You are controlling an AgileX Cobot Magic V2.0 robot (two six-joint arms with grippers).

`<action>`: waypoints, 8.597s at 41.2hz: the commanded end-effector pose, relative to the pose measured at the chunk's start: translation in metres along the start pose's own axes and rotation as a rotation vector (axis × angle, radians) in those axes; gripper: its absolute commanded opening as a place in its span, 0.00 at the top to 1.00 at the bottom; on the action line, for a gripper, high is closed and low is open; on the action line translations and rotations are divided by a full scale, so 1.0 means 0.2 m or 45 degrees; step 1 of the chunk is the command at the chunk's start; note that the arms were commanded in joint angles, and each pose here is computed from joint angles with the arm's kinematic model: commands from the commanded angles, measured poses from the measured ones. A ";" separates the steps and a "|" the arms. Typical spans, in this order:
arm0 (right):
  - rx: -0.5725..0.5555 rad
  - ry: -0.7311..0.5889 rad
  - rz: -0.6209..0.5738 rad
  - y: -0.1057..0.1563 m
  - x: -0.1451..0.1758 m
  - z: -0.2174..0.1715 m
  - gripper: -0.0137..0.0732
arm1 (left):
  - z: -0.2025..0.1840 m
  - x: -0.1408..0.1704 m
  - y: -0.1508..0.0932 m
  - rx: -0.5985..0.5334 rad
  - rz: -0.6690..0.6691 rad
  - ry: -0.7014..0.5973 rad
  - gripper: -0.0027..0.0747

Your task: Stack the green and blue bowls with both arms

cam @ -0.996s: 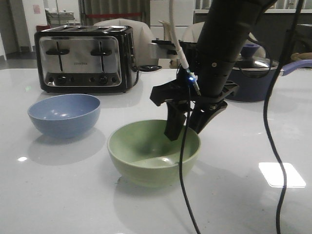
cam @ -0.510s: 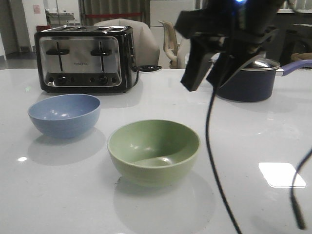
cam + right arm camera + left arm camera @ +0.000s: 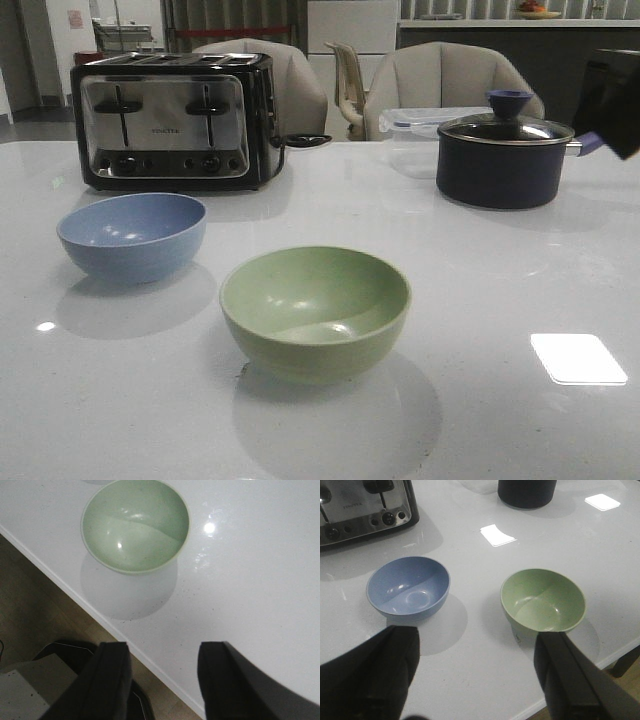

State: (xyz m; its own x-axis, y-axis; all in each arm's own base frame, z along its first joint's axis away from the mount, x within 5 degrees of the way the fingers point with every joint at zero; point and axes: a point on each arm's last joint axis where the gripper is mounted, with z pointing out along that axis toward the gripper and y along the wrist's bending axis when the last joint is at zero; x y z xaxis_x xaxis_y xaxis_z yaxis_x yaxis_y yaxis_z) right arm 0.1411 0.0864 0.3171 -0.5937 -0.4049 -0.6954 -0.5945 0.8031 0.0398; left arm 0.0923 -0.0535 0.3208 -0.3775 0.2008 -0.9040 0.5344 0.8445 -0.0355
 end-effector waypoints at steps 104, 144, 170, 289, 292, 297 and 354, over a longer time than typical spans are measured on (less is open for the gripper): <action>0.029 -0.225 -0.039 0.03 0.05 -0.18 0.35 | 1.21 -0.53 0.58 -0.206 -0.209 0.702 0.84; 0.029 -0.225 -0.039 0.03 0.05 -0.18 0.35 | 1.50 -0.34 -0.07 0.322 -0.020 0.787 0.83; 0.029 -0.225 -0.039 0.03 0.05 -0.18 0.35 | 1.15 -0.54 -0.11 0.359 0.025 0.663 0.26; 0.024 -0.204 -0.037 0.03 0.06 -0.18 0.80 | -0.11 0.41 0.11 -0.570 0.001 -0.616 0.84; 0.024 -0.204 -0.037 0.03 0.06 -0.18 0.80 | -0.10 0.46 0.11 -0.587 0.005 -0.659 0.84; 0.024 -0.204 -0.037 0.03 0.06 -0.18 0.80 | -0.07 0.53 0.12 -0.614 0.014 -0.714 0.84; 0.023 -0.199 -0.037 0.03 0.06 -0.17 0.80 | -0.06 0.58 0.13 -0.655 -0.051 -0.831 0.84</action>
State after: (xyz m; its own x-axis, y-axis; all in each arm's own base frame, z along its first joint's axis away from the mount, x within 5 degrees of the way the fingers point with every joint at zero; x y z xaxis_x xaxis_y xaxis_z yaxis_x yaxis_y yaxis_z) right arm 0.1089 0.0701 0.3214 -0.5395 -0.3926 -0.7449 -0.6046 0.7963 0.0181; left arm 0.0555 -0.0034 0.2145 0.1138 -0.0165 -0.9934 0.0641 0.9979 -0.0093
